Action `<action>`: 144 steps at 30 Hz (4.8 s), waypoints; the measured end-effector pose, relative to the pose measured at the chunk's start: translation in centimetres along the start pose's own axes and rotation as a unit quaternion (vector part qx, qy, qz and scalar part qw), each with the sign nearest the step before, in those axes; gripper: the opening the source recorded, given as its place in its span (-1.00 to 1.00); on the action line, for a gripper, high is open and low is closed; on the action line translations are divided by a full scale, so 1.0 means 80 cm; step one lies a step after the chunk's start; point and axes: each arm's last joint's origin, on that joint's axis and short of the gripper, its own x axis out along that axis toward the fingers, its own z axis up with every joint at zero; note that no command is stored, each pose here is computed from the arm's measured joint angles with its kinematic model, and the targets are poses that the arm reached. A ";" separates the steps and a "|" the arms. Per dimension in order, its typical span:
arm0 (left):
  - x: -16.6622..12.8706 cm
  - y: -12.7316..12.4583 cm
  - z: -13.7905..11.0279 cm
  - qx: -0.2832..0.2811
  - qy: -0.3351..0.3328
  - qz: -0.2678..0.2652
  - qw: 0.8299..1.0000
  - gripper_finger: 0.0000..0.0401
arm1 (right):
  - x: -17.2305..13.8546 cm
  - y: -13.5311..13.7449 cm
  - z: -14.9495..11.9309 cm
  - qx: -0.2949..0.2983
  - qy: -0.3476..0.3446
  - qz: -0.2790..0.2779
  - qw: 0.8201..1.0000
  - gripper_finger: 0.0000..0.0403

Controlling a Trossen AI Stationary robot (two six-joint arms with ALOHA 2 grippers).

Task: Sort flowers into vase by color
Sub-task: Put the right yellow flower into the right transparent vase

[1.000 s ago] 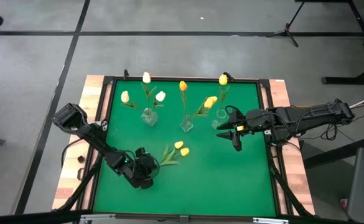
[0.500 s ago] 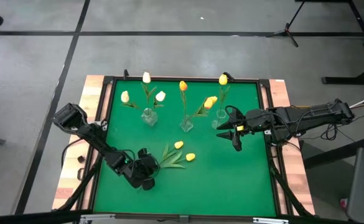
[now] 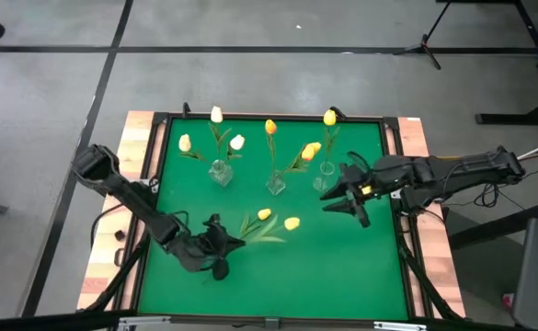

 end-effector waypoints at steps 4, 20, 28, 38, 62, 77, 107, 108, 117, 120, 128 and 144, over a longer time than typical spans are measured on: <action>-0.016 -0.004 0.031 0.023 -0.051 -0.033 0.998 -1.00 | -0.012 0.021 0.009 -0.047 -0.039 0.078 0.995 -0.21; -0.072 0.011 0.134 0.069 -0.237 -0.116 0.962 -1.00 | -0.046 0.082 -0.013 -0.106 -0.086 0.031 0.990 -0.22; -0.059 0.025 0.148 0.070 -0.252 -0.146 0.954 -1.00 | 0.006 0.084 -0.033 -0.121 -0.053 -0.079 0.988 -0.21; -0.048 0.037 0.156 0.066 -0.249 -0.166 0.952 -1.00 | 0.069 0.080 -0.049 -0.131 -0.038 -0.104 0.985 -0.21; -0.036 0.051 0.186 0.078 -0.367 -0.222 0.900 -1.00 | 0.127 0.046 -0.002 -0.200 -0.234 -0.103 0.946 -0.21; 0.015 0.066 0.171 0.057 -0.335 -0.215 0.916 -1.00 | 0.136 0.040 -0.006 -0.185 -0.230 -0.115 0.949 -0.21; 0.015 0.065 0.171 0.056 -0.339 -0.216 0.914 -1.00 | 0.187 0.026 0.007 -0.163 -0.214 -0.104 0.958 -0.21; 0.015 0.065 0.171 0.056 -0.338 -0.216 0.914 -1.00 | 0.187 0.025 0.008 -0.161 -0.214 -0.105 0.958 -0.21; 0.015 0.065 0.171 0.056 -0.338 -0.216 0.914 -1.00 | 0.186 0.022 0.013 -0.155 -0.226 -0.098 0.957 -0.21; 0.015 0.065 0.171 0.056 -0.338 -0.216 0.914 -1.00 | 0.186 0.020 0.013 -0.147 -0.226 -0.095 0.958 -0.21; 0.015 0.066 0.171 0.057 -0.337 -0.216 0.915 -1.00 | 0.186 0.021 0.014 -0.144 -0.231 -0.093 0.958 -0.21; 0.018 0.067 0.170 0.060 -0.328 -0.211 0.919 -1.00 | 0.203 0.014 0.000 -0.144 -0.213 -0.097 0.962 -0.21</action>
